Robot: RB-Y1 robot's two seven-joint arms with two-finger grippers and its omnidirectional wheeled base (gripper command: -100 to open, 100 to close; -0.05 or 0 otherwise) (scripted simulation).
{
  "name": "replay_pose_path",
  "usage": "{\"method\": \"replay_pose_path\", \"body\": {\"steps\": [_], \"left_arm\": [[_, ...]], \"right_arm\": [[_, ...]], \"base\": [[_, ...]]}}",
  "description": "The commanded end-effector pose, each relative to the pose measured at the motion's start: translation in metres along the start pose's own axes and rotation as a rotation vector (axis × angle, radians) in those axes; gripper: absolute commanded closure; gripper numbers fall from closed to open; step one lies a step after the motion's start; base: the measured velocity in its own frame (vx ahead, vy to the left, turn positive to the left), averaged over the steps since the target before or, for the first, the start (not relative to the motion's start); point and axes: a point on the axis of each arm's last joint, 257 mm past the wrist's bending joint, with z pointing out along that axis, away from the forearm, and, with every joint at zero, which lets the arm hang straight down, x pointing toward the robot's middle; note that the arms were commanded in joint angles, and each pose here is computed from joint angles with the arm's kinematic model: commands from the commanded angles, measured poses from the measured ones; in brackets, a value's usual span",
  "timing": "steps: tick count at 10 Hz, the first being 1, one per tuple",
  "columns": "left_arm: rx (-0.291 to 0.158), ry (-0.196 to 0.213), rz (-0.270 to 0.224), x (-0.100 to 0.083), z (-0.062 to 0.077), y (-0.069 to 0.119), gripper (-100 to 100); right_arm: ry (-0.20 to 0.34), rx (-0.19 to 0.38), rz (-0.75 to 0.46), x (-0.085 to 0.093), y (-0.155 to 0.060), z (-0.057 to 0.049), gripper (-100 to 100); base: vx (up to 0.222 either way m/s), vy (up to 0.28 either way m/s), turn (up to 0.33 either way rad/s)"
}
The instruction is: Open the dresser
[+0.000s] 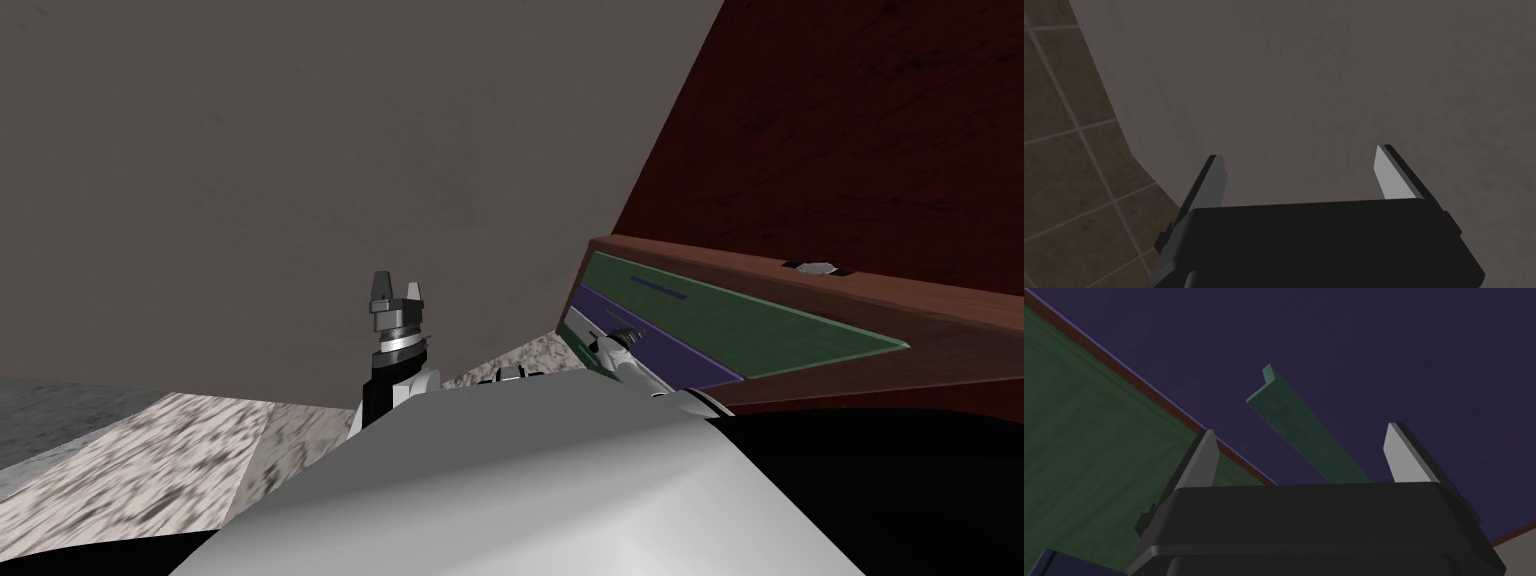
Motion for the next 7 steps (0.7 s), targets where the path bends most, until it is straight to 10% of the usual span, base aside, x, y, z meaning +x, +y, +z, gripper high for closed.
{"method": "replay_pose_path", "body": {"steps": [1, 3, 4, 7], "left_arm": [[0.000, 0.000, 0.000, 0.0000, 0.0000, 0.0000, 0], [0.000, 0.000, 0.000, 0.0000, 0.0000, 0.0000, 0], [0.000, 0.000, 0.000, 0.0000, 0.0000, 0.0000, 0], [0.000, 0.000, 0.000, 0.0001, 0.0000, -0.0001, 0]], "right_arm": [[0.005, -0.004, 0.003, 0.0039, 0.0020, -0.0016, -100], [0.005, -0.004, 0.002, 0.0034, 0.0022, -0.0018, -100], [0.005, -0.004, 0.003, 0.0034, 0.0022, -0.0018, 100], [0.001, -0.005, 0.004, -0.0024, 0.0022, -0.0009, 100]], "base": [[0.036, -0.065, 0.011], [0.033, -0.087, 0.011], [0.004, -0.011, -0.001], [-0.038, 0.125, -0.010]]}}
